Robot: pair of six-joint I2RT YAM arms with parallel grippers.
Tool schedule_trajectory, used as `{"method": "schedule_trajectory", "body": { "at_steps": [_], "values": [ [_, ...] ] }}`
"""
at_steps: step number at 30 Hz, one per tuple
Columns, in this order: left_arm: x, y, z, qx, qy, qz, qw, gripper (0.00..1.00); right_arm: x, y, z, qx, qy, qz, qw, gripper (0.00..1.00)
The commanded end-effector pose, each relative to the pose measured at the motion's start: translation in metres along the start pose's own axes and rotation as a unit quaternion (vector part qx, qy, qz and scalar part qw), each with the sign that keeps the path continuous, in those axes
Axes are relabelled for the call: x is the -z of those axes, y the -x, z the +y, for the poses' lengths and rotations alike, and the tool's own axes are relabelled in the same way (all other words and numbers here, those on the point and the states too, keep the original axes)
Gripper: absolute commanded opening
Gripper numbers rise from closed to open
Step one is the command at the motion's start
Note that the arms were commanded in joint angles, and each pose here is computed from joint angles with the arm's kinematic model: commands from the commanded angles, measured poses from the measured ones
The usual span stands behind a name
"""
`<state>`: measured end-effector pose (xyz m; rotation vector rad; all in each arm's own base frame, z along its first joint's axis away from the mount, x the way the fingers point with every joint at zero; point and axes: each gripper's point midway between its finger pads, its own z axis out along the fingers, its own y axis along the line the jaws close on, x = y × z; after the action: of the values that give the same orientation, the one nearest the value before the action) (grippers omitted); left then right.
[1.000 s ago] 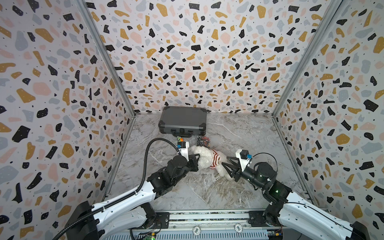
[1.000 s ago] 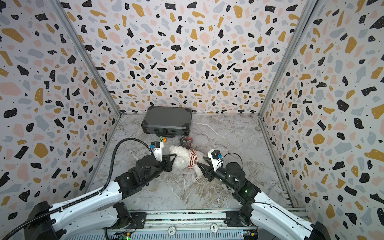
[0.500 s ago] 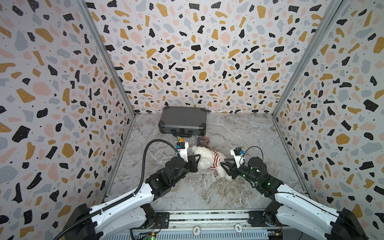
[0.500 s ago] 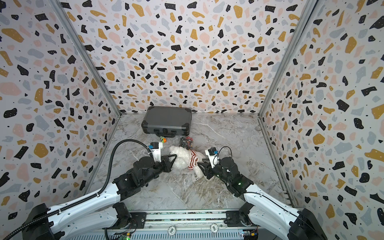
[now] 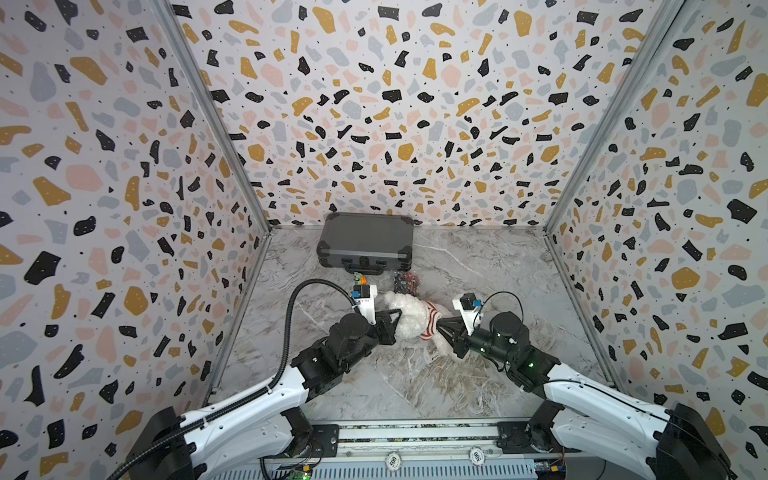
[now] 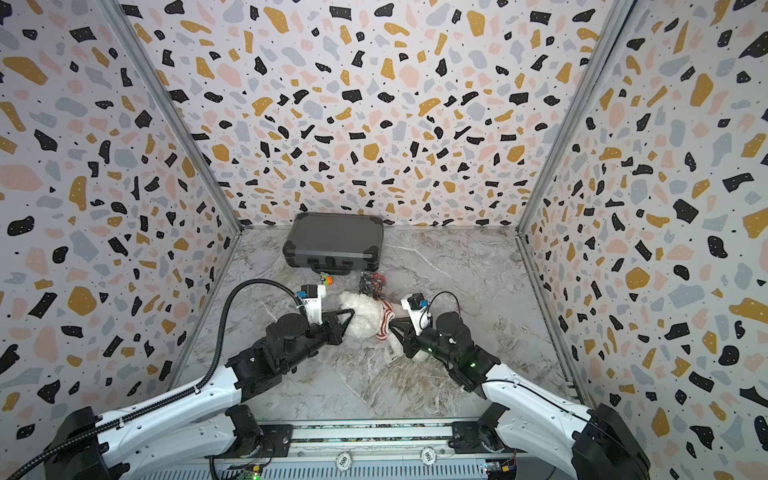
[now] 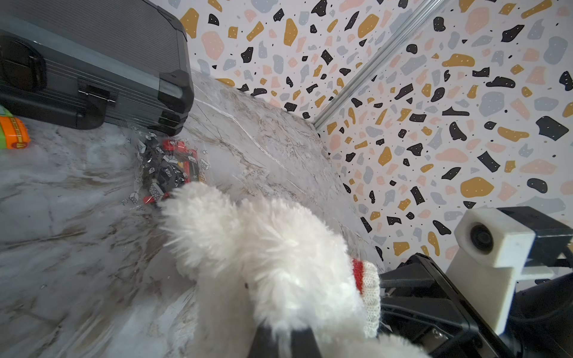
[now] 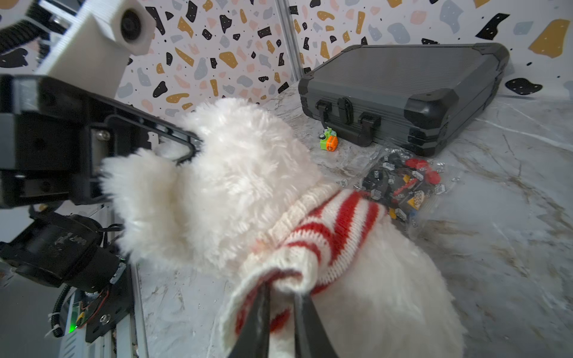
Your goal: Dress the teddy bear
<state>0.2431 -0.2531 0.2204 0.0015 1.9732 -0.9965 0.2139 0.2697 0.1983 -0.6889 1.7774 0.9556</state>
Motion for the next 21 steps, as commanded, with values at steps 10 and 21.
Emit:
{"method": "schedule_trajectory", "body": {
  "at_steps": [10,21],
  "values": [
    [0.008,0.003,-0.001,0.001,-0.034,-0.032,0.999,0.0,-0.007,0.03,0.051,0.046,0.065,-0.045,0.996,0.0],
    [0.028,-0.04,0.002,-0.14,-0.104,-0.001,0.985,0.0,0.03,0.031,-0.012,-0.037,-0.06,-0.018,0.997,0.4]
  ]
}}
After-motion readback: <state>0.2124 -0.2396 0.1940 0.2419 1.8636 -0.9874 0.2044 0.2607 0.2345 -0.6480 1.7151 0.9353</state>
